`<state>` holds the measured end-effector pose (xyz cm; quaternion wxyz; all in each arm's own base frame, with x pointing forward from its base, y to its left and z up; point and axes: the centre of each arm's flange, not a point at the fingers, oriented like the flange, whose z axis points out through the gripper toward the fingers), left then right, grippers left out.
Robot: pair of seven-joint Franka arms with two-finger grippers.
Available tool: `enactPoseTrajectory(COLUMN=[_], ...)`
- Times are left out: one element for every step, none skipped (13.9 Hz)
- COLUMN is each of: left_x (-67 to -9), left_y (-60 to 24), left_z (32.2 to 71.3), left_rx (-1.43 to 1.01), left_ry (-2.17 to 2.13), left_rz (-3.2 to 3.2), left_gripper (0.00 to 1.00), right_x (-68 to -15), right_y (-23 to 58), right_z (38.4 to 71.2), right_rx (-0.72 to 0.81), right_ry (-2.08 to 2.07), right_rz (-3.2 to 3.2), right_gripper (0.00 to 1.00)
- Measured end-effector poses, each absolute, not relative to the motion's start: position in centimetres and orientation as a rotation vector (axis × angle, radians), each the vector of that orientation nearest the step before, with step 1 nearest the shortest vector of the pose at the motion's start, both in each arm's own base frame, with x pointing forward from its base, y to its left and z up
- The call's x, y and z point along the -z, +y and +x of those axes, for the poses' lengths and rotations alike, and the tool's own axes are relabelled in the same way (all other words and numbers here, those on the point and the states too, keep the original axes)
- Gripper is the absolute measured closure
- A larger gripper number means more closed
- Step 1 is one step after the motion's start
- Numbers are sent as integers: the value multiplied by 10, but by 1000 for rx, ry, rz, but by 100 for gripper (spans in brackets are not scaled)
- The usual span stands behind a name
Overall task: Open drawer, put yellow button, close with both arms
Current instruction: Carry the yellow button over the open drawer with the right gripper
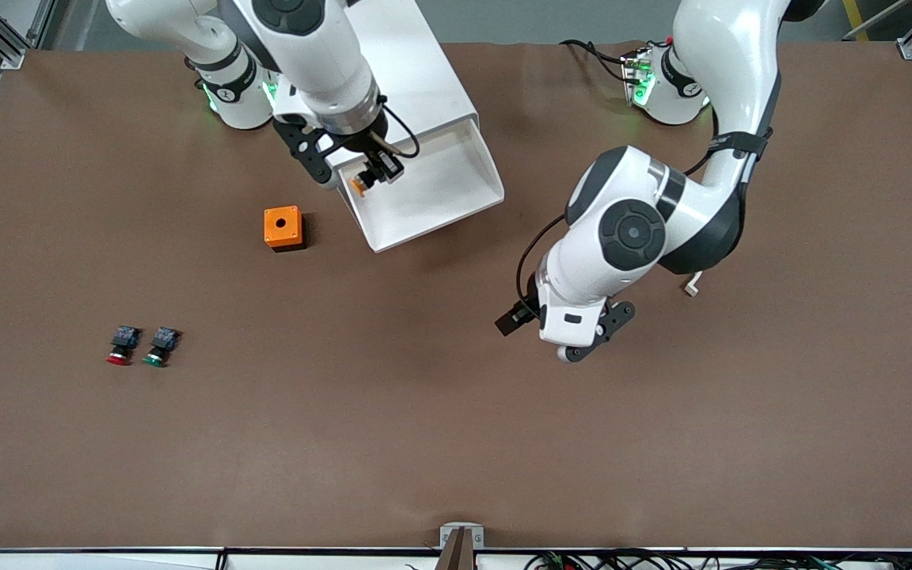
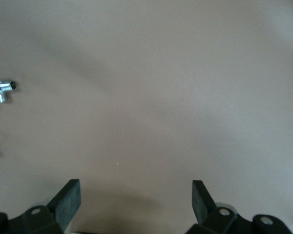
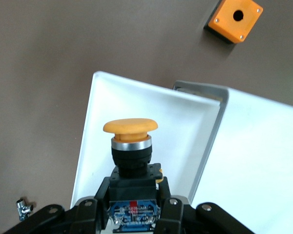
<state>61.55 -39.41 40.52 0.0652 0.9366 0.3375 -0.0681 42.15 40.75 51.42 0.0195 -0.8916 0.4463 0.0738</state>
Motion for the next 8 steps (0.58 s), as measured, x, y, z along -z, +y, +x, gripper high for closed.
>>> enactPoseTrajectory(left_x=[-400, -394, -389, -385, -383, -382, -382, -382], left_y=[-400, -407, -414, -421, -428, -433, -439, -444], left_z=[611, 605, 599, 593, 588, 583, 579, 575], left_rx=[199, 195, 192, 191, 192, 193, 194, 197], left_ry=[1050, 1068, 1073, 1065, 1055, 1045, 1032, 1018], left_rz=[2838, 2853, 2868, 2882, 2893, 2899, 2905, 2909], left_gripper=[0, 0, 0, 0, 0, 0, 0, 0], right_x=[-511, -506, -500, -492, -483, -474, -467, -460], right_y=[416, 424, 433, 441, 448, 454, 459, 462], right_z=[417, 413, 410, 406, 404, 402, 401, 400], right_rx=[-225, -222, -219, -219, -220, -223, -224, -225], right_ry=[1397, 1411, 1426, 1439, 1450, 1459, 1467, 1479], right_rz=[-2757, -2745, -2733, -2726, -2724, -2727, -2731, -2735], right_gripper=[59, 59, 59, 59, 59, 59, 59, 59])
